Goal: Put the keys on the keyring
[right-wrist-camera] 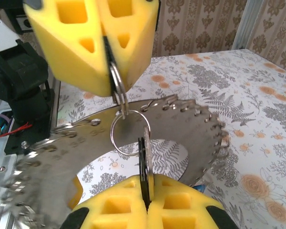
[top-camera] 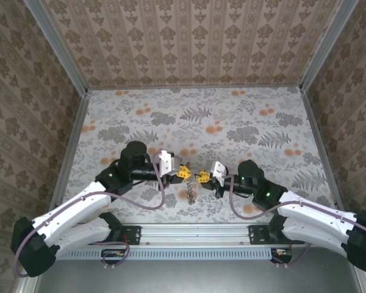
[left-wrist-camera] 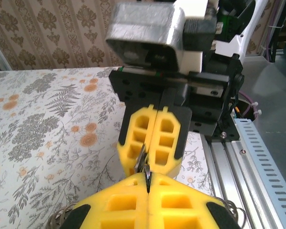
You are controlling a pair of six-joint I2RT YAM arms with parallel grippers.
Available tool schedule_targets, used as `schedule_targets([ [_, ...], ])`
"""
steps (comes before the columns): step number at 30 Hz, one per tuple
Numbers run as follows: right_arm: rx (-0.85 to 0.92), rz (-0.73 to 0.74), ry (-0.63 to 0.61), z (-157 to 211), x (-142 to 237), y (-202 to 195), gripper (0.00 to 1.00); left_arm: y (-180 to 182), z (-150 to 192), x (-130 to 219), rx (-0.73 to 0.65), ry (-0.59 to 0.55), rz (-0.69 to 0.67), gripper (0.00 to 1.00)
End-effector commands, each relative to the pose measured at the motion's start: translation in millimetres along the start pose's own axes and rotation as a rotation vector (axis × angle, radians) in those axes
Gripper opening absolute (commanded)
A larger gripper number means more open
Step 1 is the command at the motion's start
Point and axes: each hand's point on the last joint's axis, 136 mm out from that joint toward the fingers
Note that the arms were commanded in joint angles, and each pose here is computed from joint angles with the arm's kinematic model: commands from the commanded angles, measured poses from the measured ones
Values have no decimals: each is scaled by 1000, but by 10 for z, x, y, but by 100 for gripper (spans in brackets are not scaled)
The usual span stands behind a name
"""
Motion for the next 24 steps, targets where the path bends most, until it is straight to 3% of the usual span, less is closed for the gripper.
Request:
schedule_targets([
  [1,38,-7,7,-151,57,-20,0,-34,-9,47,-24,-1,4,0],
  [16,178,-123,202,-247,103,-36,0,5,115,13,-1,36,4,0],
  [24,216,-166,244,-190,90,8,0,7,41,27,-17,-20,-4,0],
])
Point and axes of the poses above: each hand's point on the last joint's axis, 136 mm out from that joint toward the fingers, its own x axis back along the fingers, its own y axis along the line the jaws close on, z = x × y, and after that the axes turned 13 degrees about x, right-handed
